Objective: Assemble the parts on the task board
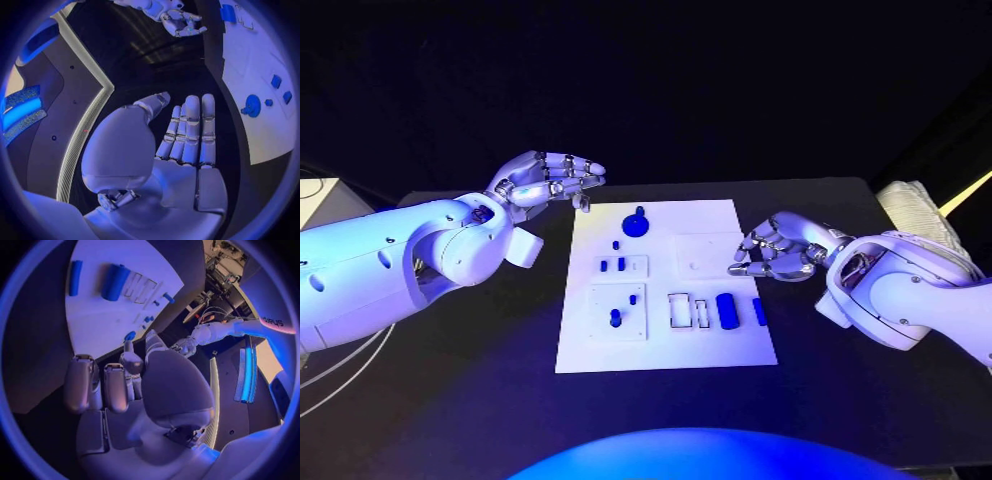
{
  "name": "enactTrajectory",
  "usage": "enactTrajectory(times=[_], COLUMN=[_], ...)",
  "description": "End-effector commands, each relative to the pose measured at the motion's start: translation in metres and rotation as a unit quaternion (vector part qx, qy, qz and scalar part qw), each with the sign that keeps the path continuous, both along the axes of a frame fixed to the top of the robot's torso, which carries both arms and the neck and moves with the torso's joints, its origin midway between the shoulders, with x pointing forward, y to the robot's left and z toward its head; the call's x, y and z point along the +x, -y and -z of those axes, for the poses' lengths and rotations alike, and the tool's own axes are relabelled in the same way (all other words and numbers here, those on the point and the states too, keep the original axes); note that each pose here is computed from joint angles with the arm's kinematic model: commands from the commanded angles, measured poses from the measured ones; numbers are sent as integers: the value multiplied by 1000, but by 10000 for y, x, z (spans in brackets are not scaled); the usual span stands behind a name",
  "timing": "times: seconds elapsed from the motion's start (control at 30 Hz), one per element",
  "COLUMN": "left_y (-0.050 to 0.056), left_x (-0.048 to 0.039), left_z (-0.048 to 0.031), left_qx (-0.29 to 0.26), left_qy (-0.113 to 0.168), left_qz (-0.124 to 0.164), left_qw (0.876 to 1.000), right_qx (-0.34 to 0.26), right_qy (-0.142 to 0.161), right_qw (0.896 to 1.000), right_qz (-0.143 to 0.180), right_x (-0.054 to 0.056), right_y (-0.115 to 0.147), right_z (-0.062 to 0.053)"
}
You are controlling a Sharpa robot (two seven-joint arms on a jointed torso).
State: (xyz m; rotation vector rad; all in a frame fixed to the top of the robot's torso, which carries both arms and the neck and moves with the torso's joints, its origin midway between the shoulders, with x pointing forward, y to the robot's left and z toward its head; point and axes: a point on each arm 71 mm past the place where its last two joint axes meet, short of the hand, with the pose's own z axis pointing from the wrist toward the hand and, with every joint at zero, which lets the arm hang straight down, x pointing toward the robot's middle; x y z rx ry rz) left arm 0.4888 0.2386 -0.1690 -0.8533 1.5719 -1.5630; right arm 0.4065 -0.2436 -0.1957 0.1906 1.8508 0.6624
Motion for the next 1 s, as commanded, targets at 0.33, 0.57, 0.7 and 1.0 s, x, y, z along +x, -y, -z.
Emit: enactTrajectory(times=[0.33,0.57,0.7,1.0], left_y=[22,12,2,-3], left_x=[-32,-44,-45,-47], left_z=[14,18,22,25], left_qx=[-9,-10,-9,-8], left_qy=[1,1,-1,-3], left_qz=[6,6,6,6], left_qw=[1000,1000,1000,1000], right_qx=[-72,-86,-87,-98], right_qy=[-81,-89,-93,-110], right_qw=[992,990,990,988], right_qz=[67,70,64,47], right_x=[-156,-178,-180,-157], right_y=[78,-3,-92,-225], right_z=[314,472,532,623])
